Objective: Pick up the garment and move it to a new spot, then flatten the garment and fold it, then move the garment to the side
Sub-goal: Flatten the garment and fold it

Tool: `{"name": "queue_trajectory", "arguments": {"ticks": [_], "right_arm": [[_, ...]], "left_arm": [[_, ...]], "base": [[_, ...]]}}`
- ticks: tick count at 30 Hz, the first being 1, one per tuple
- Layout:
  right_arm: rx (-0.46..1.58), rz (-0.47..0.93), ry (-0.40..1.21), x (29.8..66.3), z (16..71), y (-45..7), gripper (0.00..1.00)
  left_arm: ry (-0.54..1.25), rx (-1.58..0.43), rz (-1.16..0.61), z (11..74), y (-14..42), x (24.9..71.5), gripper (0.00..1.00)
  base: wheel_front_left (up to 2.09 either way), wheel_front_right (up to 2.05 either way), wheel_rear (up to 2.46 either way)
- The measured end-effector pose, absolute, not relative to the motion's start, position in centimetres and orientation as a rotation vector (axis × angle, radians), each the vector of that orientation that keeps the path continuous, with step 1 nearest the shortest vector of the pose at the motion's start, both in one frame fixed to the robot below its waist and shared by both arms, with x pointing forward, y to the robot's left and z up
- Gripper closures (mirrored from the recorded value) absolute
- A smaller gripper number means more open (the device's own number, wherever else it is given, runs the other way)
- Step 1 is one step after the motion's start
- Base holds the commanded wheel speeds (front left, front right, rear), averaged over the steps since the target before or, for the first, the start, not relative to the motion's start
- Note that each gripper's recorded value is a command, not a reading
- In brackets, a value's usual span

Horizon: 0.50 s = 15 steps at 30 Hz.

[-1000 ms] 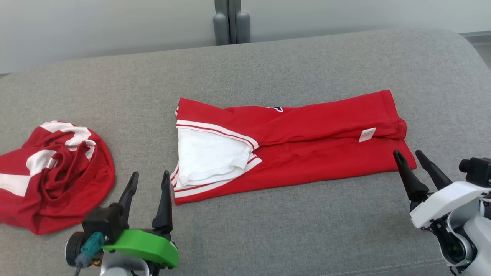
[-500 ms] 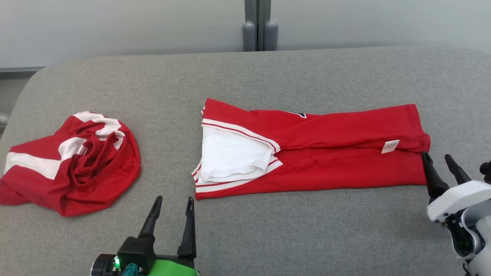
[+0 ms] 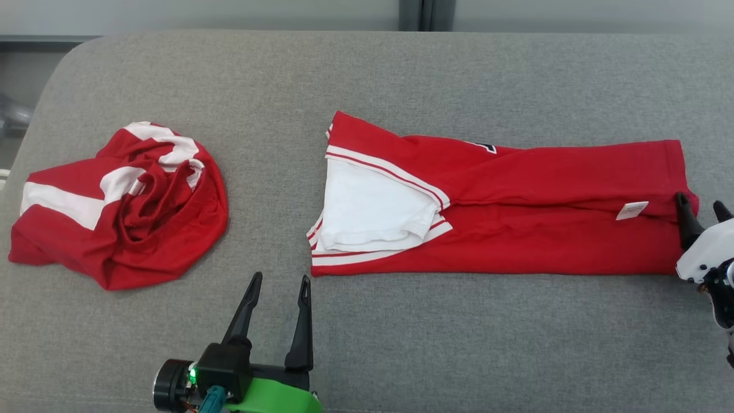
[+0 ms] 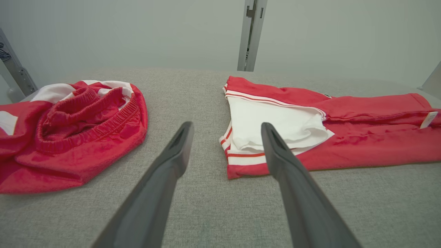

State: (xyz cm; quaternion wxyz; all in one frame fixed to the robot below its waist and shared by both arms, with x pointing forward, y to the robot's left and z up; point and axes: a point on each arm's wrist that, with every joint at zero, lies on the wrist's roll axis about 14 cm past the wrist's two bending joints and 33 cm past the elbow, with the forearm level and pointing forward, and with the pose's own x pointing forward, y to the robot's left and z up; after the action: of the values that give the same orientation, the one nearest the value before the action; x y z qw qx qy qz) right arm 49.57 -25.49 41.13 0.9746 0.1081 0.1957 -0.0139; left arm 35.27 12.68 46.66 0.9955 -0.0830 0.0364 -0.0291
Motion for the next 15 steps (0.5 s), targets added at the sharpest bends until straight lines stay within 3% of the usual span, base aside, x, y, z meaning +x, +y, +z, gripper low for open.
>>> {"name": "queue_trajectory", "arguments": {"ticks": [6, 8, 10, 13, 14, 15], "right_arm": [[0.205, -0.024, 0.522, 49.0, 37.6, -24.6, 0.0], [0.21, -0.021, 0.545, 48.8, 37.0, -24.3, 0.09], [0.208, -0.025, 0.562, 48.7, 36.7, -24.5, 0.24], [0.219, -0.022, 0.583, 48.8, 36.4, -24.2, 0.66], [0.221, -0.019, 0.588, 48.8, 36.3, -24.1, 1.0], [0.223, -0.018, 0.588, 48.9, 36.3, -24.0, 1.0]], "left_arm": [[0.085, -0.172, -0.017, 46.1, 13.7, 35.4, 0.0], [0.086, -0.172, -0.015, 46.1, 13.7, 35.5, 0.0], [0.088, -0.171, -0.015, 46.0, 13.8, 35.5, 0.0], [0.089, -0.164, -0.014, 45.9, 14.0, 35.5, 0.0], [0.089, -0.161, -0.013, 45.9, 14.0, 35.6, 0.0], [0.089, -0.161, -0.013, 45.8, 14.1, 35.6, 0.0]], "base": [[0.0, 0.0, 0.0], [0.0, 0.0, 0.0], [0.0, 0.0, 0.0], [0.0, 0.0, 0.0], [0.0, 0.0, 0.0], [0.0, 0.0, 0.0]]}}
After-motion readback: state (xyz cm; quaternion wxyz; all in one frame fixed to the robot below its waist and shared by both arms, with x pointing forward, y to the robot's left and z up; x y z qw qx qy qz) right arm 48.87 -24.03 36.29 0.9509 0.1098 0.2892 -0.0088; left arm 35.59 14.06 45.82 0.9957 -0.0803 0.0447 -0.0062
